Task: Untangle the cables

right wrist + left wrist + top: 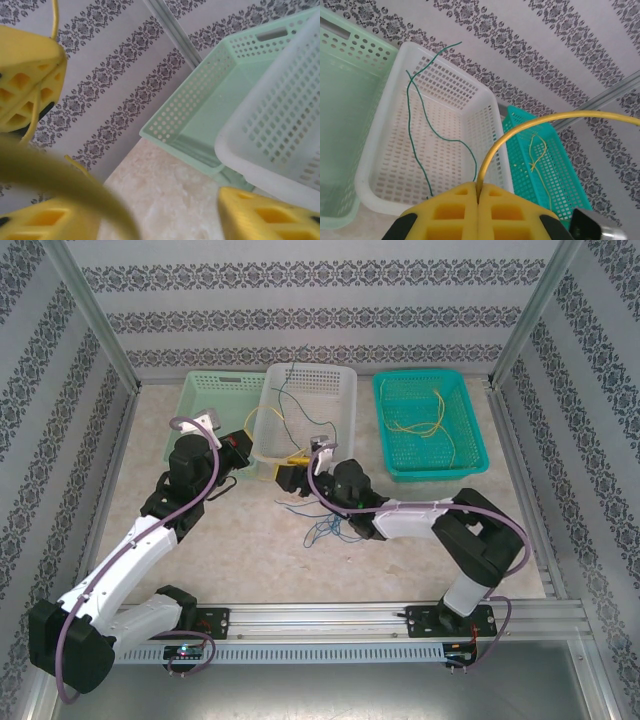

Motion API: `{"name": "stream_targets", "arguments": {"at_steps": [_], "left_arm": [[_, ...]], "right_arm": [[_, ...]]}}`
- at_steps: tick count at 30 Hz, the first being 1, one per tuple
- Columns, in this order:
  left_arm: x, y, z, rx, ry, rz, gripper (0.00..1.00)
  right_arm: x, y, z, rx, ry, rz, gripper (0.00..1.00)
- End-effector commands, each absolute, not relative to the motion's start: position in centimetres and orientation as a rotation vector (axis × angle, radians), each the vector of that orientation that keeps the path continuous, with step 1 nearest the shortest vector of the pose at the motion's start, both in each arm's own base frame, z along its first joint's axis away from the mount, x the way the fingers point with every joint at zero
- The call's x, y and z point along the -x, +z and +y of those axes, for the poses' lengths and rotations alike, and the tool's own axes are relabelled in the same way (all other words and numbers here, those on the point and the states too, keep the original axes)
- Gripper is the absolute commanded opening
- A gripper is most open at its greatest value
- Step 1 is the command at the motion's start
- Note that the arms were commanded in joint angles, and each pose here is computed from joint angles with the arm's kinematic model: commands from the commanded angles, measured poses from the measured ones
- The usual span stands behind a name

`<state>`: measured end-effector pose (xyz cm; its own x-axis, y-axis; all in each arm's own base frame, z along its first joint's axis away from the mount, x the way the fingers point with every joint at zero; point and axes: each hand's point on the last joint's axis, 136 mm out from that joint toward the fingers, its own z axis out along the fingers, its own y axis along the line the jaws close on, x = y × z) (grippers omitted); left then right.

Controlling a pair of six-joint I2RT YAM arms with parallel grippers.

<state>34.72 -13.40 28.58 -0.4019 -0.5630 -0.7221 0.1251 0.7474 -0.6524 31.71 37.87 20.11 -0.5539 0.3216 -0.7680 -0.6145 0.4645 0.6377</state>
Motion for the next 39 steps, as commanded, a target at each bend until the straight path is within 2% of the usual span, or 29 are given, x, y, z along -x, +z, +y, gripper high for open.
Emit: {"name": "stream_targets", "arguments": {"at_steps": [1,4,6,9,16,22,30,39], "left_arm": [[-34.9,30.3,-13.7,0.353,-0.842,1.759,0.0],[-34.8,30.5,-13.4,0.349,-0.816,1.764,0.0],[-34.5,30.4,-12.6,0.367,-0.774,1.77,0.0],[-34.0,30.5,-11.3,0.388,-0.718,1.763,0.0],[-33.7,30.6,-10.1,0.381,-0.633,1.773,0.0],[-33.0,30.9,-8.0,0.387,-0.486,1.774,0.0],[-32.5,31.4,-6.5,0.435,-0.435,1.729,0.0],[-31.8,31.4,-4.8,0.545,-0.451,1.625,0.0]], "right_arm": [[-31.8,21.9,39.2,0.248,1.324,1.71,0.45],[-31.8,21.2,39.0,0.287,1.264,1.752,0.17],[-31.7,20.2,38.2,0.319,1.182,1.813,0.07],[-31.0,17.6,36.5,0.419,1.018,1.967,0.0],[-27.7,11.9,32.2,0.836,0.559,2.297,0.0],[-26.0,8.4,26.9,1.046,0.114,2.462,0.0],[-24.0,6.8,26.3,1.439,-0.4,2.405,0.0],[-23.6,7.6,27.9,1.486,-0.392,2.35,0.0]]}}
